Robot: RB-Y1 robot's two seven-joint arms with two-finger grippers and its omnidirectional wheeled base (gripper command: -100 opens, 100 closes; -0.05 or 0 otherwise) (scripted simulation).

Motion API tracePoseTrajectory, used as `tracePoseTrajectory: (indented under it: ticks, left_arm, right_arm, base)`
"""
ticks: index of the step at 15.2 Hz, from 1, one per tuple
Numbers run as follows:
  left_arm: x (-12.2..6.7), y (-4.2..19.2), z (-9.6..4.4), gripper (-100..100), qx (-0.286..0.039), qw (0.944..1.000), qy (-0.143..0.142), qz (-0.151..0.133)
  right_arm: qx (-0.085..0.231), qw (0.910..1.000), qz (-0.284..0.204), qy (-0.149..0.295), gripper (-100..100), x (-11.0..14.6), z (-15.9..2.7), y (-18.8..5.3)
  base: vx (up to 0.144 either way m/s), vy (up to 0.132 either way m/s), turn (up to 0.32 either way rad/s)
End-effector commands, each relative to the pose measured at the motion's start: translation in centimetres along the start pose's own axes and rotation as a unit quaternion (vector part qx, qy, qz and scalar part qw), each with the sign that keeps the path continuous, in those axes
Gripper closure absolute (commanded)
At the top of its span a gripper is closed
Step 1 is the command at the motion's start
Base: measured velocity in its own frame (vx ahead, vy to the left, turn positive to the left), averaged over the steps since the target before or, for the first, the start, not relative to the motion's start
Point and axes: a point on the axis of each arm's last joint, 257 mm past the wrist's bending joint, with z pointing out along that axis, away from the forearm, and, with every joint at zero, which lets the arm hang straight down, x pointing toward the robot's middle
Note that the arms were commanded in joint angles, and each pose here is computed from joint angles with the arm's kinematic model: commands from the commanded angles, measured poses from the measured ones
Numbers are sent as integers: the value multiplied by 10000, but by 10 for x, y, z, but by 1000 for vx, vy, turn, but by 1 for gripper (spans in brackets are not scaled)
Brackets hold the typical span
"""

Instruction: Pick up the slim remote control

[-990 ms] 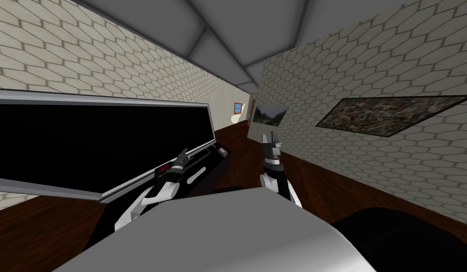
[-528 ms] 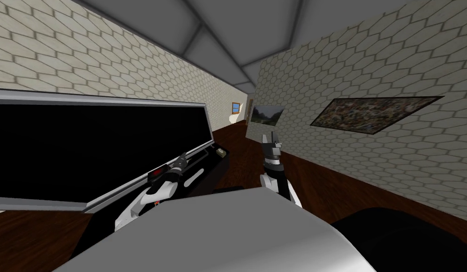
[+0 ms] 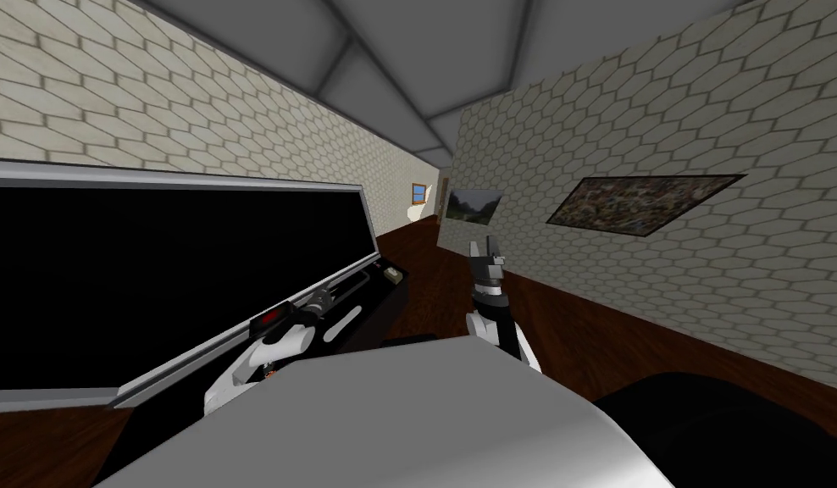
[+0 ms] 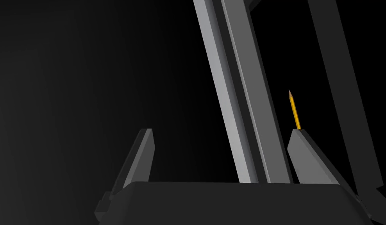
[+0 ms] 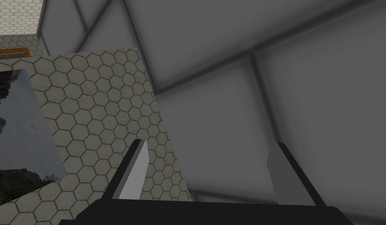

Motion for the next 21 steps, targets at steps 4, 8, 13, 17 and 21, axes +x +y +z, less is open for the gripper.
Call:
tracePoseTrajectory:
  ticks: [4,8,13,17,21]
  left_arm:
    - [-28,52,5,-100,-829,9954,-284,-384]
    - [-41,75,5,-100,-1193,9903,-421,-577]
    - [-62,118,-1,-100,-1881,9748,-696,-979]
    - [-77,154,-10,-100,-2450,9549,-943,-1388]
    - [-84,178,-20,-100,-2824,9395,-1093,-1599]
  right_arm:
    - [0,10000,0,0,0,0,0,0]
    - [0,10000,0,0,0,0,0,0]
    - [0,10000,0,0,0,0,0,0]
    - [0,10000,0,0,0,0,0,0]
    - [0,10000,0,0,0,0,0,0]
  base:
    - [21,-7,-100]
    - [16,-3,-67]
    - [21,-4,-88]
    - [17,-1,-73]
    - [22,3,-86]
